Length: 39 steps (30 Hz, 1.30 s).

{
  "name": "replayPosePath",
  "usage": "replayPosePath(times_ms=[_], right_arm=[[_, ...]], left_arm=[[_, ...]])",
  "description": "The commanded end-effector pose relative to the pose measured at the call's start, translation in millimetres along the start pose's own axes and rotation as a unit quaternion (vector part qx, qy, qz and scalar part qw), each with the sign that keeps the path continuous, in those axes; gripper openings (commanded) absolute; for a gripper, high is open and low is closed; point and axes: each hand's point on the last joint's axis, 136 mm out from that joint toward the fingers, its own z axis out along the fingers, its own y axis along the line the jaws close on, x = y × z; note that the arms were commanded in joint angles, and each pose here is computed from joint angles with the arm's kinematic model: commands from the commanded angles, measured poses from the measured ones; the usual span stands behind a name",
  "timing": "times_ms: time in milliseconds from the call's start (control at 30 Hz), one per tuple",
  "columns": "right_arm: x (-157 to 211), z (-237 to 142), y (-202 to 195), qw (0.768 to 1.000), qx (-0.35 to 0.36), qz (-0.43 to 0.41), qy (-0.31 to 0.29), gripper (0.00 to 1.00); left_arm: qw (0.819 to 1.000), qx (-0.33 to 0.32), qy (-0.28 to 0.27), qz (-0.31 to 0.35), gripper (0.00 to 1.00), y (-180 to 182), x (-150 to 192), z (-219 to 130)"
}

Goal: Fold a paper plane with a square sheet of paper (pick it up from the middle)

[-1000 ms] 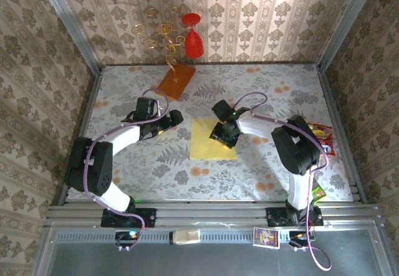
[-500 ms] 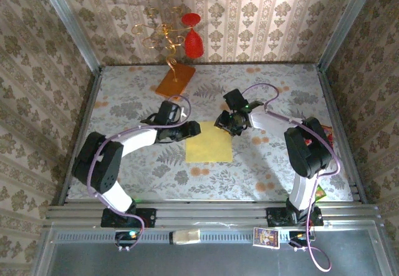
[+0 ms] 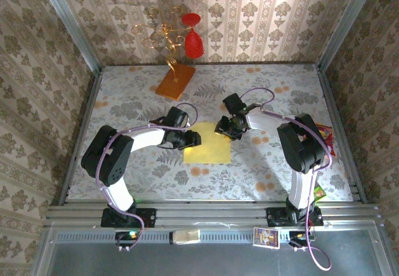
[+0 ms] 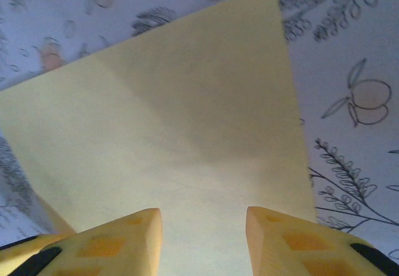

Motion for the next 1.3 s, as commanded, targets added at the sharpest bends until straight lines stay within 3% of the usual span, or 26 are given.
replayPosePath(times_ms=[0, 133, 267, 433, 567, 667, 700, 733, 833, 1100, 1267], right_arm=[[23, 9, -18, 0.999, 0.024, 0.012, 0.023, 0.43], [41, 10, -19, 0.999, 0.016, 0.024, 0.031, 0.43], [33, -6, -2, 1.000, -0.015, 0.016, 0.000, 0.50], [9, -48, 12, 0.995, -0.037, -0.027, -0.088, 0.75], [-2, -68, -16, 0.987, -0.007, -0.037, -0.155, 1.00], [-9, -77, -32, 0.982, 0.009, -0.040, -0.183, 1.00], [-11, -80, -36, 0.981, 0.014, -0.039, -0.189, 1.00], [-13, -82, -40, 0.980, 0.019, -0.040, -0.193, 1.00], [-16, -84, -50, 0.980, 0.033, -0.032, -0.196, 1.00], [-19, -80, -73, 0.981, 0.030, 0.005, -0.193, 1.00], [-19, -78, -77, 0.982, 0.032, 0.010, -0.186, 1.00]], left_arm=[[0.997, -0.064, 0.036, 0.022, 0.46, 32, 16, -10], [0.996, -0.072, 0.043, 0.026, 0.46, 47, 12, -18], [0.996, -0.065, 0.036, 0.055, 0.47, 38, -1, -28], [0.993, -0.034, 0.015, 0.113, 0.55, -14, -16, -40], [0.985, -0.088, 0.016, 0.148, 0.69, -14, -12, -34], [0.970, -0.151, 0.045, 0.186, 0.87, -7, -6, -28], [0.962, -0.174, 0.053, 0.202, 0.98, -5, -5, -26], [0.955, -0.191, 0.059, 0.218, 1.00, -5, -4, -25], [0.945, -0.208, 0.075, 0.241, 1.00, -9, -2, -17], [0.941, -0.195, 0.099, 0.260, 0.99, -20, 2, 10], [0.941, -0.203, 0.107, 0.250, 0.94, -22, 1, 17]])
